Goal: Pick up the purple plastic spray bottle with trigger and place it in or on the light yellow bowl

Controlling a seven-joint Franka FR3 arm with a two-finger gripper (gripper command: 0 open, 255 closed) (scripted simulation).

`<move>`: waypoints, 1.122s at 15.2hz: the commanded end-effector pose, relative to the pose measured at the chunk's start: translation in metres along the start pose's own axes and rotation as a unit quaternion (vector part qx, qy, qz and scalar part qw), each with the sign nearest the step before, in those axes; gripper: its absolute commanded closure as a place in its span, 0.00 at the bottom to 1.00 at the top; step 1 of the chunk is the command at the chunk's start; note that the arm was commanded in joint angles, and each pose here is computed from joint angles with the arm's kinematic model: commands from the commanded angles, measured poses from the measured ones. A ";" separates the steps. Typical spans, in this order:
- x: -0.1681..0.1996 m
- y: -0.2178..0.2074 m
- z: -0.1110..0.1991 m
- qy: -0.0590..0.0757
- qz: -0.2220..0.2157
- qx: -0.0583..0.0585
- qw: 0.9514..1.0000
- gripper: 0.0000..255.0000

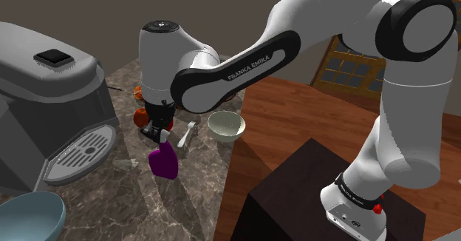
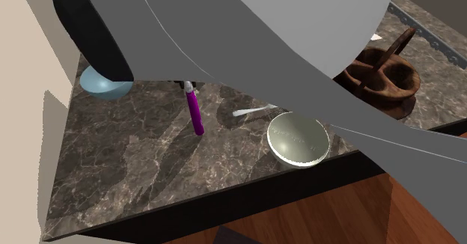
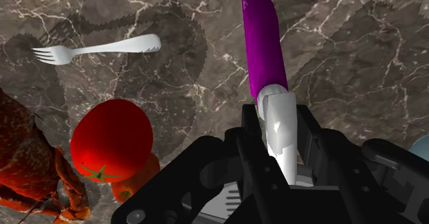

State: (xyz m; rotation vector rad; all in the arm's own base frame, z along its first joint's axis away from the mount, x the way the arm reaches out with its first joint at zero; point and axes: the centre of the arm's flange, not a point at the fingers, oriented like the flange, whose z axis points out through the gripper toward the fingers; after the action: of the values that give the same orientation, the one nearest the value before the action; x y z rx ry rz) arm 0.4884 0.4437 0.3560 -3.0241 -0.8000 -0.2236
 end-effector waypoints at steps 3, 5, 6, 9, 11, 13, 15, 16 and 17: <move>0.000 0.000 0.000 0.000 0.000 0.000 1.000 1.00; 0.001 0.000 -0.005 0.000 0.000 0.000 1.000 1.00; 0.001 0.001 -0.010 0.000 0.000 0.000 1.000 1.00; 0.004 0.001 -0.026 0.000 0.000 0.000 1.000 1.00; 0.005 0.001 -0.036 0.000 0.000 0.000 1.000 1.00; 0.007 0.002 -0.047 0.000 0.000 0.000 1.000 1.00; 0.008 0.002 -0.057 0.000 0.000 0.000 1.000 1.00; 0.009 0.002 -0.063 0.000 0.000 0.000 1.000 1.00; 0.010 0.002 -0.068 0.000 0.000 0.000 1.000 1.00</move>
State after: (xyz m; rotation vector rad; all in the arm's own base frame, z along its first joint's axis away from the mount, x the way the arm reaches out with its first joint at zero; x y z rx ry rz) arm 0.4888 0.4430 0.4184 -3.0245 -0.7995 -0.2235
